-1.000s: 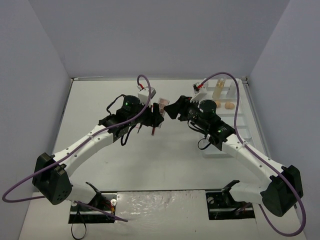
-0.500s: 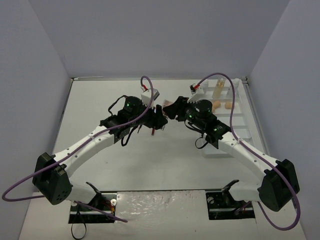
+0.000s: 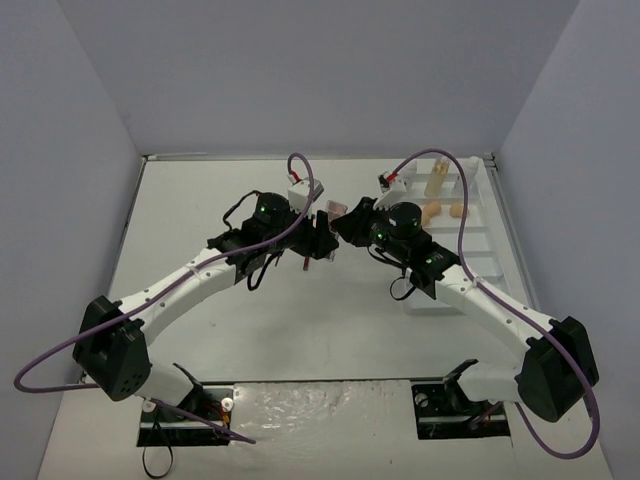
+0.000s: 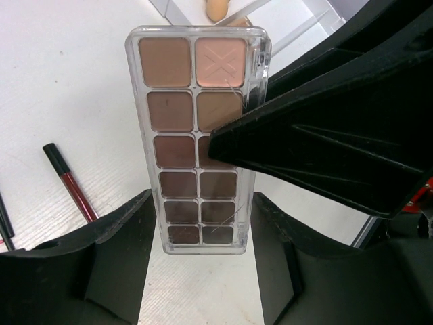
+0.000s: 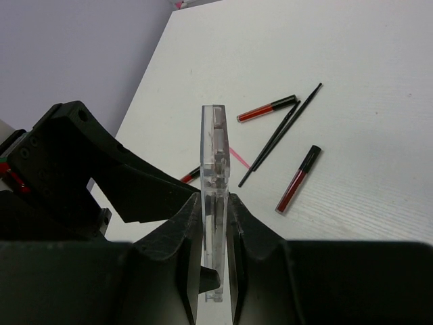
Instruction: Organize the makeup
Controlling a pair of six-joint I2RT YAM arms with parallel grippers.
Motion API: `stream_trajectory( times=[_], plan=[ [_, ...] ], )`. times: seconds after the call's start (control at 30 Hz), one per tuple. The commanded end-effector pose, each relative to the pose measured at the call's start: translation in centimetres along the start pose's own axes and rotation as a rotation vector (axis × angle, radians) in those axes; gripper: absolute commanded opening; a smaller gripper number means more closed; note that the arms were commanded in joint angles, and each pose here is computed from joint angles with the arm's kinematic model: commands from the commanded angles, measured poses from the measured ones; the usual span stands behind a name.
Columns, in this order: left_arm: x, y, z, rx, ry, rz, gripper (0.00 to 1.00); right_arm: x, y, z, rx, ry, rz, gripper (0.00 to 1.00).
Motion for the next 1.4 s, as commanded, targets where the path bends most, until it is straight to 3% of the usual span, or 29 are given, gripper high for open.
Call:
stream_trajectory(
  times=[0.0,0.2,0.4,0.7,0.87,1.13,1.37],
  plan=[
    [-1.7,0.3,3.5,-0.114,-0.017,-0.029,0.28,-0.2,0.0,2.3,-0.094,0.007,-0.016,0.03],
    [0.2,-0.1,2.6,-0.093,0.003,0.075,0.73,-3.9,1.2,3.3,-0.133,-0.073,-0.105,0.00],
    [2.5,1.5,3.2,-0.137,0.032,0.192,0.95,-8.7,3.9,5.5,-0.231,-0.162,-0.235,0.00],
    [10.0,9.2,4.4,-0.241,0.147,0.438,0.97,-19.2,10.5,7.2,-0.420,-0.395,-0.578,0.00],
    [12.9,13.1,3.7,-0.243,0.080,0.637,0.97,-23.9,12.0,5.9,-0.464,-0.490,-0.744,0.00],
    [15.1,14.9,1.1,-0.278,0.051,0.782,0.97,-30.0,12.2,4.3,-0.457,-0.590,-0.819,0.00],
    [15.0,15.3,1.3,-0.306,0.047,0.785,0.97,-32.5,11.1,3.0,-0.415,-0.633,-0.819,0.00]
  ],
)
Point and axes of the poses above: each gripper's point midway between its finger pads, its own y axis back along the fingers, its own x axis along the line the jaws close on, z = x × y, the point moved 4 cm from there along y, back along the fingers, and after that the axes turned 9 degrees about y, right-handed, at the moved point
